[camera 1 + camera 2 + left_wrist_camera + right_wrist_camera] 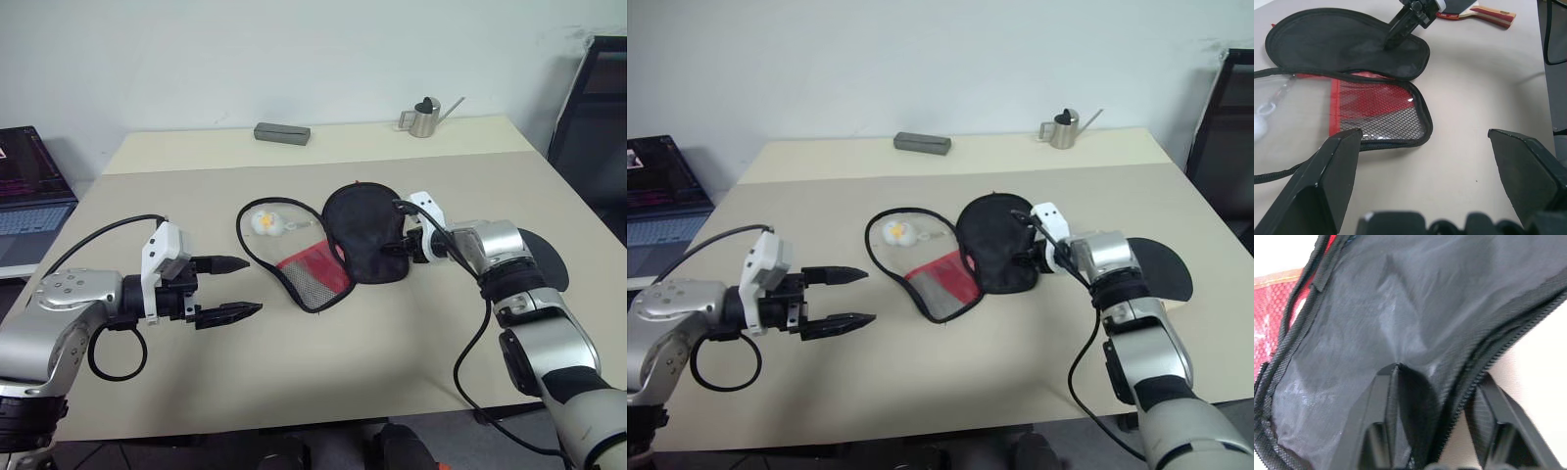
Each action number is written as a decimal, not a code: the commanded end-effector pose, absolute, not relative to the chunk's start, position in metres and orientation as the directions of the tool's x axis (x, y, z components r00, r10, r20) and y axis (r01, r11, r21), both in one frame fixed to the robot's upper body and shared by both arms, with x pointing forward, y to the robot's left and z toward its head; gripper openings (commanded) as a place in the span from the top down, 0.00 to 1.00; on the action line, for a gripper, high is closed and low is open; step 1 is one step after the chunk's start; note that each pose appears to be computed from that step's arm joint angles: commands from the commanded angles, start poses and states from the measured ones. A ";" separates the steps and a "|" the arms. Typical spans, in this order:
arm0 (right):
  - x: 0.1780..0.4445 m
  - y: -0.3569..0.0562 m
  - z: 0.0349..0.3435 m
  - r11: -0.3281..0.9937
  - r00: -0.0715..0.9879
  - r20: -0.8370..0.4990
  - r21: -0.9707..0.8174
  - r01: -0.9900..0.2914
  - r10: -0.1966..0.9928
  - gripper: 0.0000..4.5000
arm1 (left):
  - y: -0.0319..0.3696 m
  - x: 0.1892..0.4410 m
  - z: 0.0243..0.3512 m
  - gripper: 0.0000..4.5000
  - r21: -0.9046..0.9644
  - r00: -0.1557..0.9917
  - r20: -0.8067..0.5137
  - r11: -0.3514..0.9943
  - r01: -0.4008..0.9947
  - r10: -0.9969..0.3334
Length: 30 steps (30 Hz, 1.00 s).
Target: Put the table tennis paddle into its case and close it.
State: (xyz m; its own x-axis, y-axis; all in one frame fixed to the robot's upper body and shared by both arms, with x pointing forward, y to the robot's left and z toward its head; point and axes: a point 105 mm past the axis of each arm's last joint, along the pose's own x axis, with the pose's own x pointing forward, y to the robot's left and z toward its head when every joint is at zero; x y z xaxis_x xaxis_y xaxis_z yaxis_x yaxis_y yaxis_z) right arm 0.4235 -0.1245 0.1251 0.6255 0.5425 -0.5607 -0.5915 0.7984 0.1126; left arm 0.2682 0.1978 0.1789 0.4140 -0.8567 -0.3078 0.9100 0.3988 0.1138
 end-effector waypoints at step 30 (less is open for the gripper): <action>0.401 -0.172 0.190 0.856 0.839 -0.278 -0.096 -0.509 0.468 0.01 | 0.176 0.273 0.195 0.00 0.176 0.367 -0.249 0.330 0.927 -0.897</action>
